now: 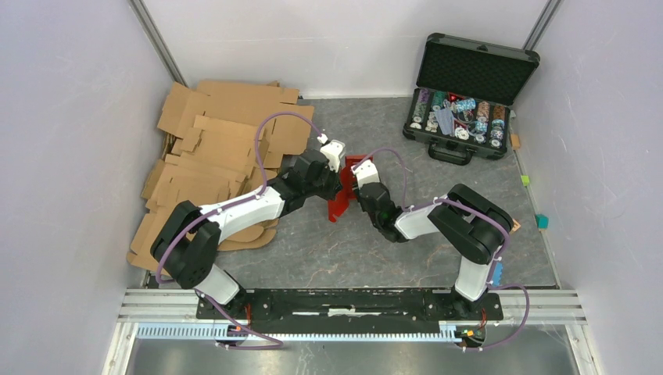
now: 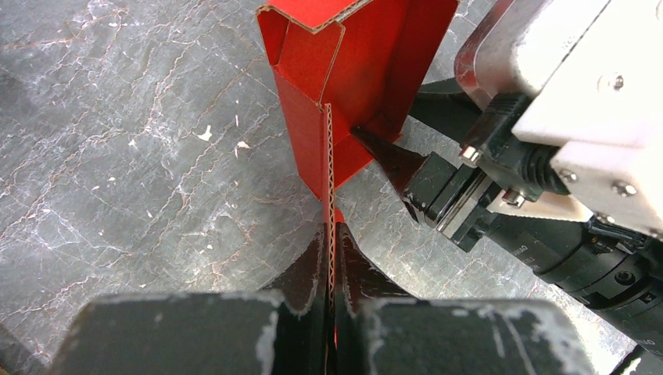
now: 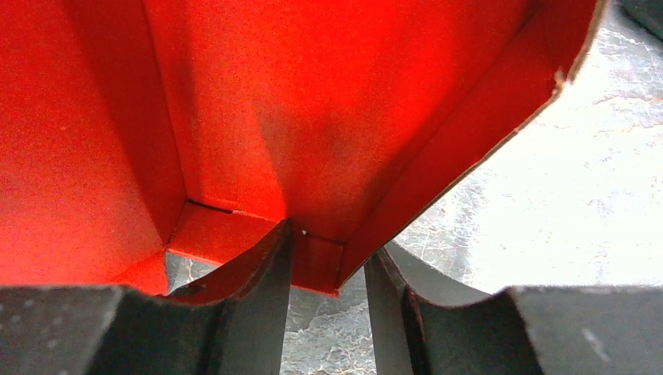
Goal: Fold the paper box
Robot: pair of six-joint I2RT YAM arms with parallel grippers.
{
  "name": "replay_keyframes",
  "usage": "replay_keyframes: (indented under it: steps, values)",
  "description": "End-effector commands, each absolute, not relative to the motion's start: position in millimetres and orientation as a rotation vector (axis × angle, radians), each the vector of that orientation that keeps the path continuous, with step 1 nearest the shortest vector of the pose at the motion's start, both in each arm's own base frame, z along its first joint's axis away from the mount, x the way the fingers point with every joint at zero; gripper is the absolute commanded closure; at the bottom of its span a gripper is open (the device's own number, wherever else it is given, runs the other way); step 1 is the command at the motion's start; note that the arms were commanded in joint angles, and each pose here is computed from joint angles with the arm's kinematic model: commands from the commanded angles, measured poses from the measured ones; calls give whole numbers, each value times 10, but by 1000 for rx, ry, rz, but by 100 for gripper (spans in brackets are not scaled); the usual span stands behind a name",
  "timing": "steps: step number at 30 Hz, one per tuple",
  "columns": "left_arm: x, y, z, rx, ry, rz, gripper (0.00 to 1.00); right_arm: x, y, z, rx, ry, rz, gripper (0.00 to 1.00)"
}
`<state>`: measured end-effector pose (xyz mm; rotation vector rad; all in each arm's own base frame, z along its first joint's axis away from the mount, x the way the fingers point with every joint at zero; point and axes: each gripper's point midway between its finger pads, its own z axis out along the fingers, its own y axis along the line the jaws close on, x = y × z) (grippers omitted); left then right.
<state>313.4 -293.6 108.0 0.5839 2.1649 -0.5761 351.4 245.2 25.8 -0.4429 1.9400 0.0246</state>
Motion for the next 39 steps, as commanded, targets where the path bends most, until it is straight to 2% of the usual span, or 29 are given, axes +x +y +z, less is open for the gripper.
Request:
replay_keyframes:
  steps: [1, 14, 22, 28, 39]
  values:
    - [2847, -3021, 854, 699, 2256, -641, 95, 3265, 2800, 7, -543, 2038, 187, 57]
    - [2830, -3025, 873, 700, 2257, -644, 95, 3173, 2661, -371, -532, 2193, 151, 61]
    - [2842, -3017, 868, 692, 2259, -632, 95, 3267, 2693, -94, -508, 2117, 162, 60]
    - [2960, -2849, 829, 624, 2282, -493, 95, 3399, 2770, 150, -450, 2056, 233, 60]
    - [3017, -2757, 830, 579, 2282, -428, 96, 3600, 2688, 500, -306, 1992, 326, 59]
